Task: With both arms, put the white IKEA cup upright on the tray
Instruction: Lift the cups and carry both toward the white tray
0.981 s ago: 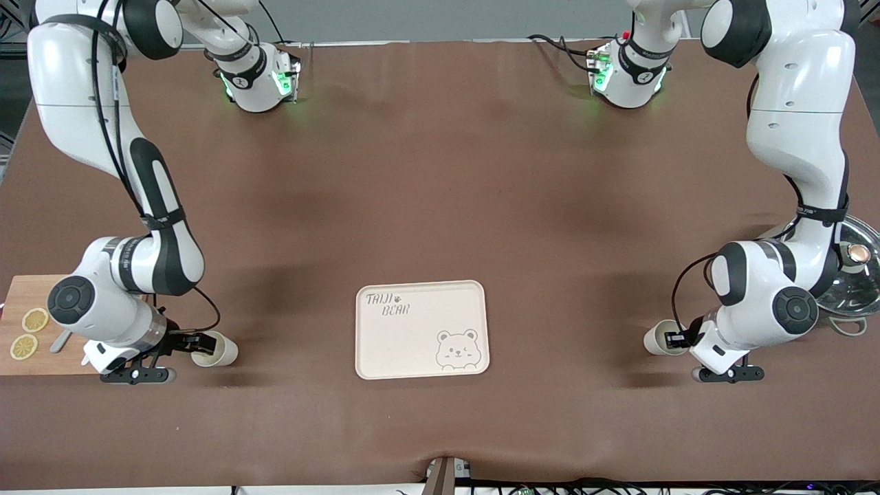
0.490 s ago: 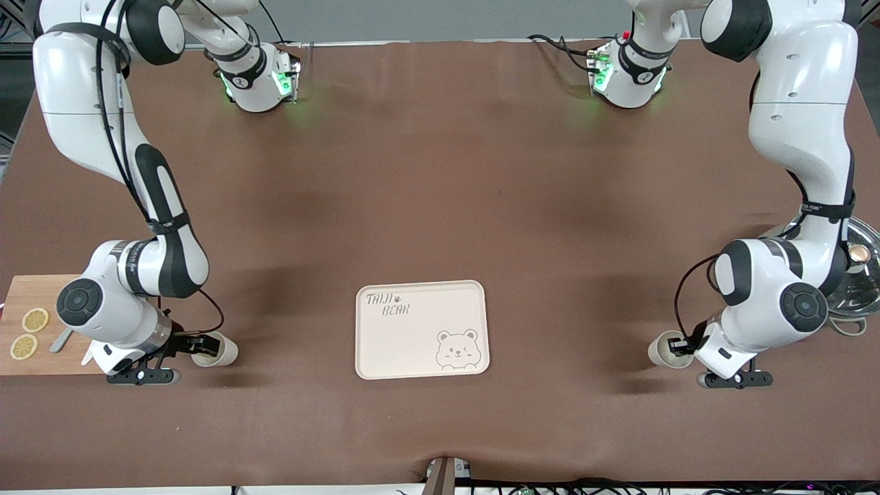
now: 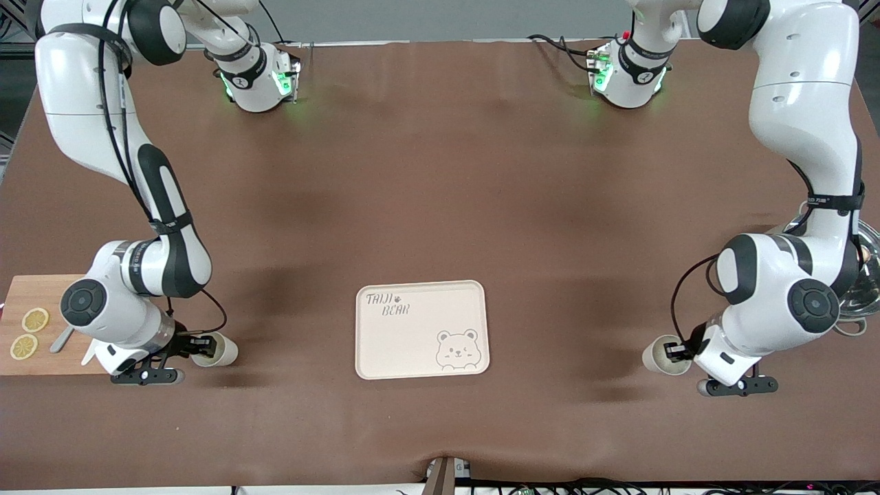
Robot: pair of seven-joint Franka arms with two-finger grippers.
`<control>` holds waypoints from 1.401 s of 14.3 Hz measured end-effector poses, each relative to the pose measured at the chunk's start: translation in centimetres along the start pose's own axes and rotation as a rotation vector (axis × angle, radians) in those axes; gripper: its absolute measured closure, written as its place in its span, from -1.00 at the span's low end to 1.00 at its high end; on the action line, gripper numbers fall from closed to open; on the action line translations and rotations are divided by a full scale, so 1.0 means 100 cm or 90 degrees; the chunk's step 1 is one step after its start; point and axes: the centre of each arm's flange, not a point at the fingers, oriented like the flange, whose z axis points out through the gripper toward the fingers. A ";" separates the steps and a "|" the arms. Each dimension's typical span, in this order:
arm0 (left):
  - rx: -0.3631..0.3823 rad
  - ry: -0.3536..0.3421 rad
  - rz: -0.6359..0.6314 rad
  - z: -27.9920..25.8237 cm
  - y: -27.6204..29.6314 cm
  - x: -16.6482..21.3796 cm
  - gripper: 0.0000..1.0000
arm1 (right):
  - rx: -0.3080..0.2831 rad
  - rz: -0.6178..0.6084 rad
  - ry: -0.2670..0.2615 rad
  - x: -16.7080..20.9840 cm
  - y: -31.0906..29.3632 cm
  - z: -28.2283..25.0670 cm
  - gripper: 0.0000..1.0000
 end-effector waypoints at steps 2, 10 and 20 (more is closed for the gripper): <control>-0.001 -0.005 -0.026 -0.001 0.026 -0.004 0.93 | 0.000 -0.001 0.000 0.000 0.000 0.000 0.54; -0.006 -0.013 -0.166 0.002 0.137 -0.035 0.93 | 0.003 -0.020 0.005 0.002 -0.003 -0.003 0.91; -0.030 -0.010 -0.253 0.015 0.285 -0.099 0.93 | 0.095 0.036 -0.072 0.018 -0.042 -0.046 0.91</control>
